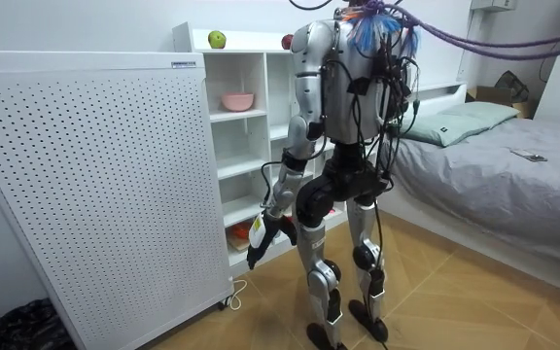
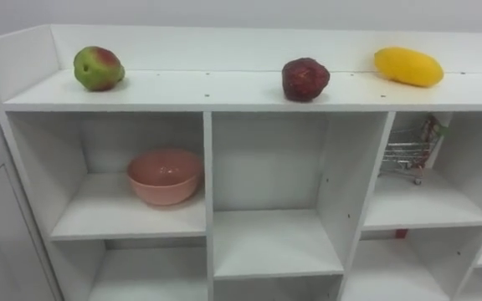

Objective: Arrange fruit in the closet

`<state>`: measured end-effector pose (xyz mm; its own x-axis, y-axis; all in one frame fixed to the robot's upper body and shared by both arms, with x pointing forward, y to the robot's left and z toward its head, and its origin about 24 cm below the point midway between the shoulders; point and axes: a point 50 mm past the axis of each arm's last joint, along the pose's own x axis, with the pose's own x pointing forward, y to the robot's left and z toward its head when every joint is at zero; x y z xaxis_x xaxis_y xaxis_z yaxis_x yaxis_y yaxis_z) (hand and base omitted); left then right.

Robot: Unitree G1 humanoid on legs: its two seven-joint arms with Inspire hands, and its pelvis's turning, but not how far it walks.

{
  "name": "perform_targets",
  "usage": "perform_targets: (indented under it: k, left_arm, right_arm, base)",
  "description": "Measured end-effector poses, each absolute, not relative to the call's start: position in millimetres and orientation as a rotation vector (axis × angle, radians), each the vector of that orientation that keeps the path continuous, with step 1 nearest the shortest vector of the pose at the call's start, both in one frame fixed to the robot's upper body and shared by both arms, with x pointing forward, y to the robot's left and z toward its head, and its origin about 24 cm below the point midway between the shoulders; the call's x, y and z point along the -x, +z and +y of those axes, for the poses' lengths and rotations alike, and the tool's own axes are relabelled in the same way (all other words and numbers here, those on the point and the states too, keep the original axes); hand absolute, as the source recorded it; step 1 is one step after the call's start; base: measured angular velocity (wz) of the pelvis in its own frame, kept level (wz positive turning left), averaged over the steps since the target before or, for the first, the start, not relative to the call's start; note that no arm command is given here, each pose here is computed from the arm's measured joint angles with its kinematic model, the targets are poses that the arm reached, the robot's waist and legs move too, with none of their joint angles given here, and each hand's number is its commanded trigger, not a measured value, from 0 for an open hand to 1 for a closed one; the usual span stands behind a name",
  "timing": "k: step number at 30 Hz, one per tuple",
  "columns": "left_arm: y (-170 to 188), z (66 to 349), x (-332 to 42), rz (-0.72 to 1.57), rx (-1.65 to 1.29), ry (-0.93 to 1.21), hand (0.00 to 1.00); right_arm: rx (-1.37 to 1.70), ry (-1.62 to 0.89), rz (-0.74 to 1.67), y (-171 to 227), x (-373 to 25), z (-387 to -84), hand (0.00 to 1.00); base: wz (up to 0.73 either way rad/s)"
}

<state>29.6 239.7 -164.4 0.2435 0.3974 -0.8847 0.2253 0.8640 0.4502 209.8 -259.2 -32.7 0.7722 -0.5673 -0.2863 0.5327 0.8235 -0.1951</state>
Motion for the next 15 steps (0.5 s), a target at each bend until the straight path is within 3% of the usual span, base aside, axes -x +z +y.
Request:
perform_targets:
  k: [8, 15]
  left_arm:
    - [-165, 237, -15, 1.364, -0.571, 0.104, 0.0]
    - [-166, 234, -16, 1.352, -0.58, 0.087, 0.0]
  right_arm:
    - [0.142, -0.605, -0.047, 45, -236, -248, 0.0]
    - [0.158, -0.576, -0.228, 83, -241, -239, 0.0]
  base:
    - [-0.03]
    - [0.0]
